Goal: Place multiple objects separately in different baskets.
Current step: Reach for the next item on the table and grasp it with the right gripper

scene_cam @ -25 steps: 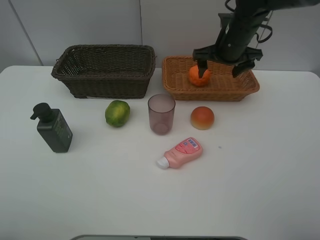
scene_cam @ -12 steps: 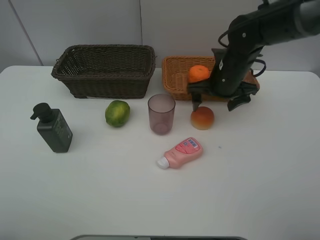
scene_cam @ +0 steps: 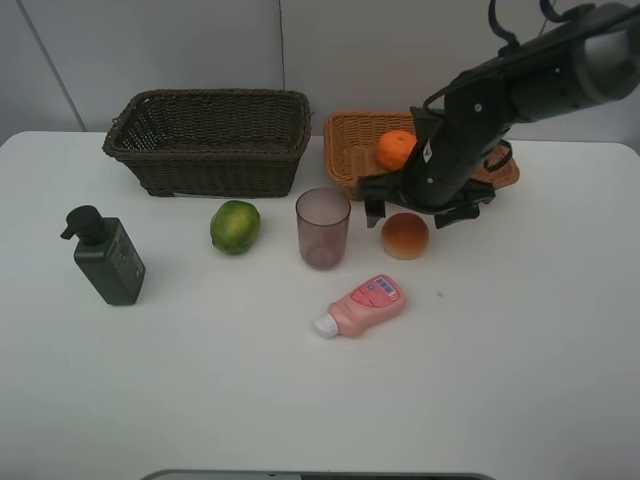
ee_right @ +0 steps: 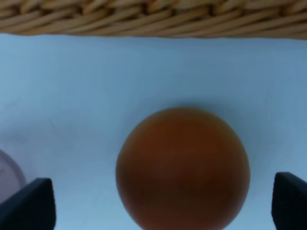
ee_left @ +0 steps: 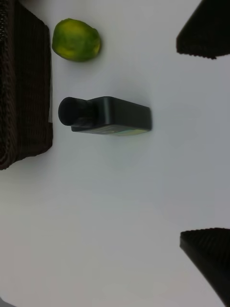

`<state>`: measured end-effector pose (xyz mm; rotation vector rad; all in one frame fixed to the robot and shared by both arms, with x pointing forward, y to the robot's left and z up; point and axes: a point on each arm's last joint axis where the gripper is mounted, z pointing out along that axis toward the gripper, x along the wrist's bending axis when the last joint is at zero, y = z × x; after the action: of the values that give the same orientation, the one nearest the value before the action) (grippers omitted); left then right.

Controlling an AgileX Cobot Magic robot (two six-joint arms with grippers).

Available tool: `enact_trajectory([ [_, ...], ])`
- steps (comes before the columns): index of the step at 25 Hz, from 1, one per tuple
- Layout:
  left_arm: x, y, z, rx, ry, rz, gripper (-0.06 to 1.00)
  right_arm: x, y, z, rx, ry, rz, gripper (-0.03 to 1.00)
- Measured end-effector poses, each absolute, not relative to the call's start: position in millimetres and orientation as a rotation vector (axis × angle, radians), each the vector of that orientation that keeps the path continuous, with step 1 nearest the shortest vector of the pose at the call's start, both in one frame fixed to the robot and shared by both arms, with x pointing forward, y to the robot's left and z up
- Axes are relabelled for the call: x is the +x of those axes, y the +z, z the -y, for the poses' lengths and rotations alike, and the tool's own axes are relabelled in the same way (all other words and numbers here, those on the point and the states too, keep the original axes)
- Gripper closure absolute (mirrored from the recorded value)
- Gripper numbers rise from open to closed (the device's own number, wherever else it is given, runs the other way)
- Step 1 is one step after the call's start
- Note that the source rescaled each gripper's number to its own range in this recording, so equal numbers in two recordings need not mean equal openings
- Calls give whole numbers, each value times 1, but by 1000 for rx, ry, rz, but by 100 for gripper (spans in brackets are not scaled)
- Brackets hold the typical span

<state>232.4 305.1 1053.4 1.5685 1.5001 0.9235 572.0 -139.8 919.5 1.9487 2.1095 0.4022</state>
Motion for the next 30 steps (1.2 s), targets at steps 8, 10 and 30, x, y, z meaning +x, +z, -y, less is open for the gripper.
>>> enact_trajectory([
  [8,232,1053,-305,1568,923,-1500,3,578,922,143,1982,449,-1982,-3],
  [10,232,1053,-305,1568,923,-1500,3,578,920,142,1985,450,-1980,-3],
  [30,232,1053,-305,1568,924,-1500,3,573,871,141,1952,436,-2071,-1],
])
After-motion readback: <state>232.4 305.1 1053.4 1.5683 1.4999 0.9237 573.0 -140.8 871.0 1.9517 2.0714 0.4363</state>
